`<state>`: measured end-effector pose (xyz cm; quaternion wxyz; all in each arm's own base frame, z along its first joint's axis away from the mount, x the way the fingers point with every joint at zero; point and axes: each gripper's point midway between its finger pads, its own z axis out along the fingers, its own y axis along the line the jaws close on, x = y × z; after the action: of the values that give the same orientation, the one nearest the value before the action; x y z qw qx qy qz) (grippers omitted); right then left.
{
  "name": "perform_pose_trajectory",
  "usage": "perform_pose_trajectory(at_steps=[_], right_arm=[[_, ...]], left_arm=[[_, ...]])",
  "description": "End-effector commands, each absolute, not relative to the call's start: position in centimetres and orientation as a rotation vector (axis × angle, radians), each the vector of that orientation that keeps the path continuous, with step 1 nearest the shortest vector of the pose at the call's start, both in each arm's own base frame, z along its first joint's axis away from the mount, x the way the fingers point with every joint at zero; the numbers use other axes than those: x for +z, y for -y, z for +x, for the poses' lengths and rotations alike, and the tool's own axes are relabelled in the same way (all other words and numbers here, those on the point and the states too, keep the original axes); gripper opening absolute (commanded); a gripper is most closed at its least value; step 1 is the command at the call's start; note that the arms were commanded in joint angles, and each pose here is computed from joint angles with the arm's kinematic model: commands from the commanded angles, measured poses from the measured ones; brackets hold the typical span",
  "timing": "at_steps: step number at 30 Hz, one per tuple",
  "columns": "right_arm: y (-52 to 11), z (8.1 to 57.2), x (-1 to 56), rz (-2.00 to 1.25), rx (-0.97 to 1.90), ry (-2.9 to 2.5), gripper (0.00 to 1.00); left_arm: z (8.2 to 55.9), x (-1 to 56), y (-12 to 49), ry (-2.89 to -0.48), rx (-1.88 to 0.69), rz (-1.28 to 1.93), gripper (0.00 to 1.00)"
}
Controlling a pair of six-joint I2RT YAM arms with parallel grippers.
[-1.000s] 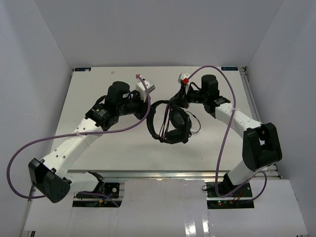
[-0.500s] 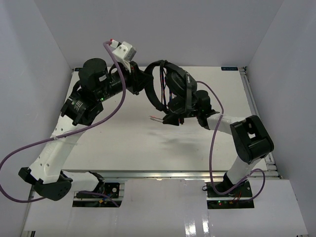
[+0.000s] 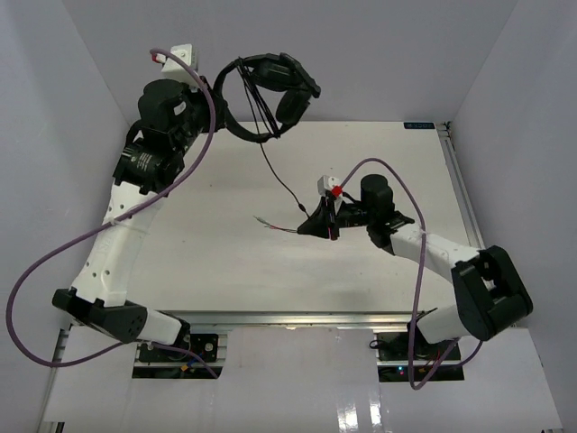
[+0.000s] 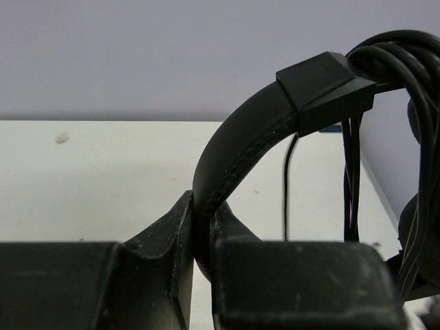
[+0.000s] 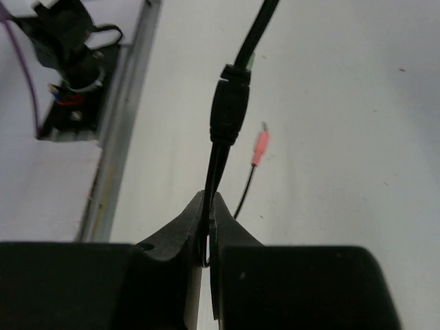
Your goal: Wrap the headphones
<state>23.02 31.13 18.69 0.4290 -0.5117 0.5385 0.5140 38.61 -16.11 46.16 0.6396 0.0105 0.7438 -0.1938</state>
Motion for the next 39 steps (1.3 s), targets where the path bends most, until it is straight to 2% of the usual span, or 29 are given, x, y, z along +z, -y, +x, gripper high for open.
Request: perform_pose_trajectory(at_steps=[1,8,15,23,28,39], right_arm=[[-30.1,24.2,19.8,-1.399,0.910,-1.352,0.08],[-25.5,25.0,22.7,-1.465,0.494,-1.434,0.08],[-23.7,26.7,23.7,-1.477,0.288,-1.448,0.08],[-23.2,26.1,19.6,-1.539,0.286,-1.500,0.08],[-22.7,26.3,19.4,-1.533,0.247,-1.503,0.08],[-24.6,24.0,19.6,-1.602,0.368,-1.444,0.08]], left_arm=[[42.3,43.9,12.7,-1.705,-0.308,-0.109,0.00],[45.9,34.4,9.7,-1.892,-0.124,-0.086,0.00],[45.6,33.4,10.2,-1.918,-0.295,-0.094,0.00],[44.6,35.2,7.9,-1.884,-0.607,-0.226,0.00],[44.1,35.0,8.6,-1.877,-0.761,-0.254,0.00],[45.5,33.7,5.6,-1.880,-0.694,-0.376,0.00]])
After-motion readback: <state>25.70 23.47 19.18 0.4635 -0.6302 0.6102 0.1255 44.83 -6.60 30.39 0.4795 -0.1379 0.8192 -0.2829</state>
